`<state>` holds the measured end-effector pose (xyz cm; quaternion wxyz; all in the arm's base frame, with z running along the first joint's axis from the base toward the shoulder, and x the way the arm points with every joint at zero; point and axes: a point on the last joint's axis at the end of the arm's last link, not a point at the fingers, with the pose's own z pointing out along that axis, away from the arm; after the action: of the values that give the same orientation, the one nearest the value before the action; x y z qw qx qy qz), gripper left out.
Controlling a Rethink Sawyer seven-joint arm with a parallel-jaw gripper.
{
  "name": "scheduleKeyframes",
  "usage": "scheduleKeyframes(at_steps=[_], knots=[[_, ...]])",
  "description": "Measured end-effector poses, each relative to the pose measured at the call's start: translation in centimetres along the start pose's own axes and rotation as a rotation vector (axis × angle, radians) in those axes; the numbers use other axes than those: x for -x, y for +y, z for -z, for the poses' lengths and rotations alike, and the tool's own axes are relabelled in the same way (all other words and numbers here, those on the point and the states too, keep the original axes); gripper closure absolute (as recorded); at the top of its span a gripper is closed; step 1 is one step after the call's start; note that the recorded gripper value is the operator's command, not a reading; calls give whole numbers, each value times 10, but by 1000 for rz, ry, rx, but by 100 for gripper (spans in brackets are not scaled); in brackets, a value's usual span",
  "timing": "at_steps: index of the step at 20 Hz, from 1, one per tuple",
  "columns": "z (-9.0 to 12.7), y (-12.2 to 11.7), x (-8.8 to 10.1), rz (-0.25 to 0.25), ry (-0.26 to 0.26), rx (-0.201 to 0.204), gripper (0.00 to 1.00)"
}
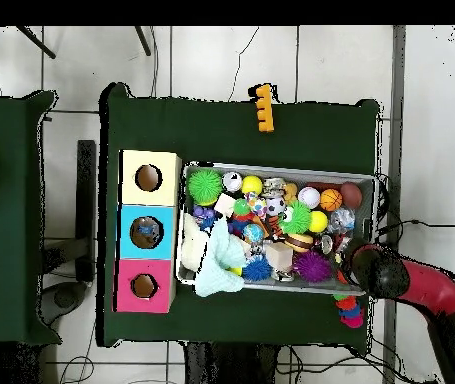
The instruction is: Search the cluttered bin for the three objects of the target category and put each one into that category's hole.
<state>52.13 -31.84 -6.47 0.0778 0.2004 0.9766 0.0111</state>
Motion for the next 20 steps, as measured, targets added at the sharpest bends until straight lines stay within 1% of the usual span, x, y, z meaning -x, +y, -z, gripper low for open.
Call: scheduleKeyframes(at_steps=[2, 4, 5, 6, 9, 12, 16, 20], knots=[[0, 0, 2, -11, 14, 17, 0], [0, -2, 6, -37, 39, 50, 0], [0, -2, 7, -39, 43, 55, 0], [1, -2, 9, -47, 61, 76, 0], [0, -2, 12, -43, 76, 93, 0], [-1, -1, 17, -29, 102, 123, 0], [-3, -1, 25, -10, 144, 191, 0], [-4, 0, 30, -17, 148, 236, 0]])
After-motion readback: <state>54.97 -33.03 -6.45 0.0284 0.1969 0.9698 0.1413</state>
